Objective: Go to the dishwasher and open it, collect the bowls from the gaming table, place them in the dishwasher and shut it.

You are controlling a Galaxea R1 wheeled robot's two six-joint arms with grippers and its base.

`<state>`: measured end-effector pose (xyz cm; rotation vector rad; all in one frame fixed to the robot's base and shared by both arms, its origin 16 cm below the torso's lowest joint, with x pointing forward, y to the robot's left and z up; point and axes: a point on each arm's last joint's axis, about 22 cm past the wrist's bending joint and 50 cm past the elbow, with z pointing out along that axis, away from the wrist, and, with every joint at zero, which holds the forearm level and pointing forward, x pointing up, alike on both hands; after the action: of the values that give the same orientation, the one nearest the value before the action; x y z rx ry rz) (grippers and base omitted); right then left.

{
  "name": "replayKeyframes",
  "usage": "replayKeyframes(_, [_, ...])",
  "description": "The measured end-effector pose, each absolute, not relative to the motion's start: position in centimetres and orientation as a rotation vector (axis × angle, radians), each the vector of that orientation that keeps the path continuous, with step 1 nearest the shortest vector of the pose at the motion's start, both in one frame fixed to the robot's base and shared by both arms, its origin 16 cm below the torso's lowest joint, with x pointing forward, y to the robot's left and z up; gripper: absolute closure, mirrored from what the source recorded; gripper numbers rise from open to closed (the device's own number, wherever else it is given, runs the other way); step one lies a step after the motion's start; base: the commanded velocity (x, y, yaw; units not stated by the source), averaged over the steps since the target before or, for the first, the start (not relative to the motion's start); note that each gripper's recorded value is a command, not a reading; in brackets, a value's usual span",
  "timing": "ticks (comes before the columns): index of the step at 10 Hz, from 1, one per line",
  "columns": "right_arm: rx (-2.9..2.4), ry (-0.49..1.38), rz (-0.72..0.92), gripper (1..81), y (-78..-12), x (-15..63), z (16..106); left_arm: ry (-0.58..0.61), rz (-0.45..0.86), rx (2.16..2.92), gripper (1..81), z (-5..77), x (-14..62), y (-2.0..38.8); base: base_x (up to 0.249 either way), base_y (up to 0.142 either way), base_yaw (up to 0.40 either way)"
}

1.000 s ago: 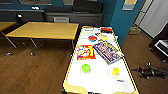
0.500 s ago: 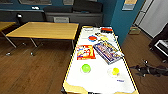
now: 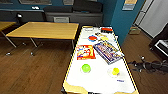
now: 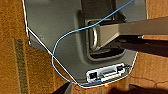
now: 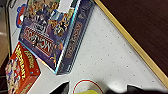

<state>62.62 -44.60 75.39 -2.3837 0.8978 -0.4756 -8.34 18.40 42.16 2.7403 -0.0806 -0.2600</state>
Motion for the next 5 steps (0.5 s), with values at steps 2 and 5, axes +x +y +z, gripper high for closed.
replayKeyframes(2, [-2.392, 0.911, -0.456, 1.0, -44.1, 63.1, 74.6, -0.080, -0.261, 2.740, 1.0, 42.2, -8.3, 18.4, 0.000, 0.000, 0.000])
replayKeyframes(5, [-2.382, 0.919, -0.424, 1.0, -41.7, 64.0, 73.3, -0.079, -0.262, 2.740, 1.0, 42.2, -8.4, 18.4, 0.000, 0.000, 0.000])
